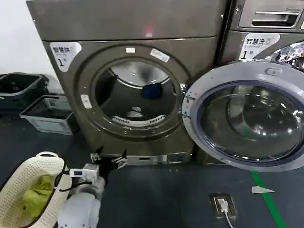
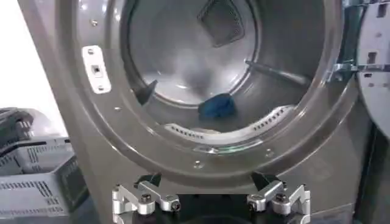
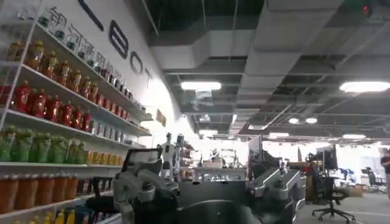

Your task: Grasp the clothes from the dryer.

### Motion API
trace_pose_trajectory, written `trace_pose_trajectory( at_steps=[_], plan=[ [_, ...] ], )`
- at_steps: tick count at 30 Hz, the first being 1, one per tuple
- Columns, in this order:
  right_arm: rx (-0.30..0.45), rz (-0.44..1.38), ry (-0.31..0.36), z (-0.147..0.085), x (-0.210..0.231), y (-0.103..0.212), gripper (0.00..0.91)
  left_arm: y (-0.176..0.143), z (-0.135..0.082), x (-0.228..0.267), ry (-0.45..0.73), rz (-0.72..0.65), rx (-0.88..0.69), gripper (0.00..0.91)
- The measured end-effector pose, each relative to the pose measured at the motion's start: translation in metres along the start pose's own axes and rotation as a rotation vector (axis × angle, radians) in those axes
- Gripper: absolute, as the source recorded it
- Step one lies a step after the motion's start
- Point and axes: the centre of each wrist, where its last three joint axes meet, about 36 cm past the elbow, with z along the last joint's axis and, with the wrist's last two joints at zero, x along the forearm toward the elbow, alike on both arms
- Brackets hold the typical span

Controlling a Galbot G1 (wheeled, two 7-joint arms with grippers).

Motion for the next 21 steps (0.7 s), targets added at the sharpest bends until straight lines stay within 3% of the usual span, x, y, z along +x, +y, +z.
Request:
trace_pose_trajectory(
  at_steps=[21],
  plan=[
    [-0.017, 0.042, -0.021, 0.0098, 0.0032, -0.0049, 0.907, -0.0018, -0.0003, -0.0023, 0.001, 0.006, -0.008, 0.907]
  ],
)
